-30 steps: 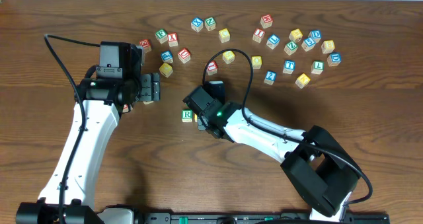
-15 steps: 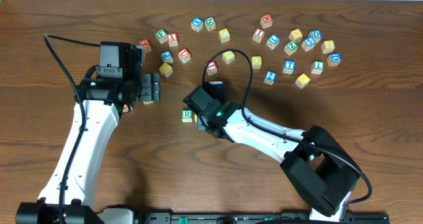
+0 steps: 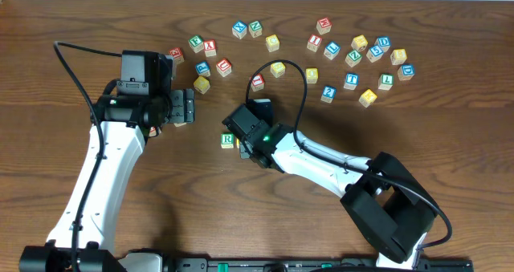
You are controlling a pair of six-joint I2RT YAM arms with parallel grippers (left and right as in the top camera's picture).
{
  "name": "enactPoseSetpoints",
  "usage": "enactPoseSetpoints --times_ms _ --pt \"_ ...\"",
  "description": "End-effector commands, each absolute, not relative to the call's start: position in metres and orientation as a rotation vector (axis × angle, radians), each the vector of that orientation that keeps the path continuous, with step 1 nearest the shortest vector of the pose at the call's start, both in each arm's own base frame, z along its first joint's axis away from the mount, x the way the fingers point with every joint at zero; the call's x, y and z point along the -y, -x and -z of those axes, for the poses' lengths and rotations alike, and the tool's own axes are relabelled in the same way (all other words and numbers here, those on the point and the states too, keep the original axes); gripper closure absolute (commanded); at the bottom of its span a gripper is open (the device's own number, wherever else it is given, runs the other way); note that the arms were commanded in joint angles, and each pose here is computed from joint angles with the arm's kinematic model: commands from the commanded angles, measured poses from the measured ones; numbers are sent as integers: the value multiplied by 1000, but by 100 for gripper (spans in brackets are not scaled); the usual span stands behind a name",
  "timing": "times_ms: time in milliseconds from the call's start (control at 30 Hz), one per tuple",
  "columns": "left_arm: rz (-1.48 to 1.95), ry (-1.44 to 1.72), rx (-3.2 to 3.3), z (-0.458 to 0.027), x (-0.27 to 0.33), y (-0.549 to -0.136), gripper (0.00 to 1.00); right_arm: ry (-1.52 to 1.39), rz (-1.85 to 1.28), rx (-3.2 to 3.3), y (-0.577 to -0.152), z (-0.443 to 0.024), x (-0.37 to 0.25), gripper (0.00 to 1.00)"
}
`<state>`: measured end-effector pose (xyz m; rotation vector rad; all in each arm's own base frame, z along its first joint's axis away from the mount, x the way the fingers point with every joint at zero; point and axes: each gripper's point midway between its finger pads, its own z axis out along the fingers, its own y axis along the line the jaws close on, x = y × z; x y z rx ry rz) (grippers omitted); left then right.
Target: Spell out ROBOT
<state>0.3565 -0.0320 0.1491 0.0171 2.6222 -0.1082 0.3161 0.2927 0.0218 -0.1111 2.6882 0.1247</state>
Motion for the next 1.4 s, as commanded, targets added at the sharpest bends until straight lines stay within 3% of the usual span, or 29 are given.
enactPoseSetpoints --times_ms 0,1367 --pt "96 -11 -2605 -155 29 -358 14 113 -105 -2700 -315 -14 -290 84" --pt "96 -11 -2604 -155 29 -358 14 114 -100 -2705 -315 -9 -289 81"
